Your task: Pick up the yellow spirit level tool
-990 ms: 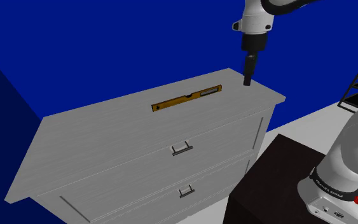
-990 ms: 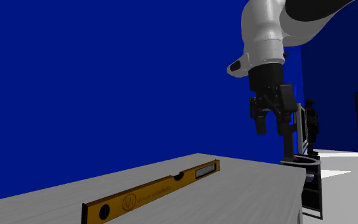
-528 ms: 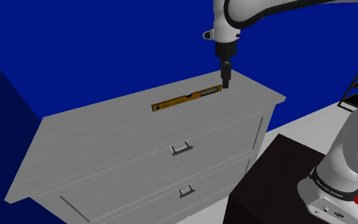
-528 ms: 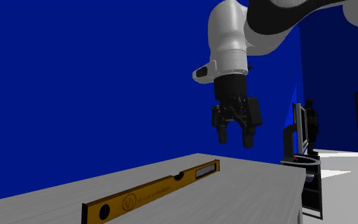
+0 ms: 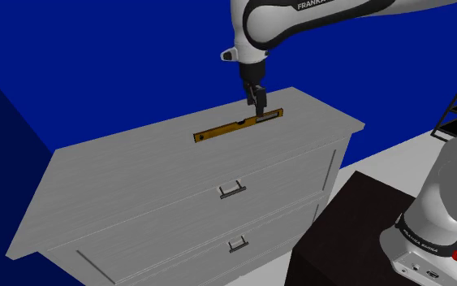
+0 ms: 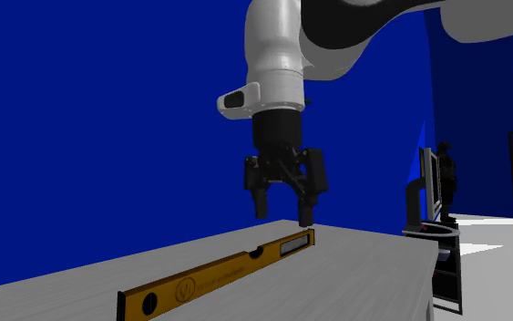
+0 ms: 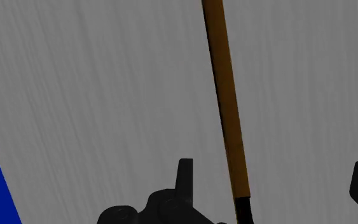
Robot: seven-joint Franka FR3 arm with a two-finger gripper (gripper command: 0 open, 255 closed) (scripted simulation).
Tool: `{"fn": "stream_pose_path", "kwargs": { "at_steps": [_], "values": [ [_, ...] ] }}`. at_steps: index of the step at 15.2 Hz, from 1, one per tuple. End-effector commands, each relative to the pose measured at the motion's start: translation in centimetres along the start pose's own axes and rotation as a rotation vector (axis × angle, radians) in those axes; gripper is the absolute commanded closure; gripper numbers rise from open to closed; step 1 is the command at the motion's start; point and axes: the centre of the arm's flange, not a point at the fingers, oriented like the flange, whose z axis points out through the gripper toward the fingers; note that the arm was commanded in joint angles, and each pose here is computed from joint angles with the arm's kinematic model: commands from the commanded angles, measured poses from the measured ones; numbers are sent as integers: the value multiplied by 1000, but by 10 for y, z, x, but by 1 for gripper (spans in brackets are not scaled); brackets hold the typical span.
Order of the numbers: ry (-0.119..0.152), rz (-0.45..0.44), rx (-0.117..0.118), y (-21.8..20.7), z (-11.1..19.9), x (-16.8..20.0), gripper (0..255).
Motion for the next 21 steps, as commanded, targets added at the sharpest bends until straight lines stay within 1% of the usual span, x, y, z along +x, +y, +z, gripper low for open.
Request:
{"fn": "stream_pose_path", "kwargs": {
  "at_steps": [1,3,10,13,14,21],
  "values": [
    [-2,-95,-9,2,8,31,0],
    [-5,-183,-18,1,12,56,0],
    [-5,-183,-18,1,49,59,0],
    [-5,-183,-18,1,52,59,0],
    [-5,-183,-18,1,52,59,255],
    [-5,-183,-18,2,51,58,255]
  ]
}}
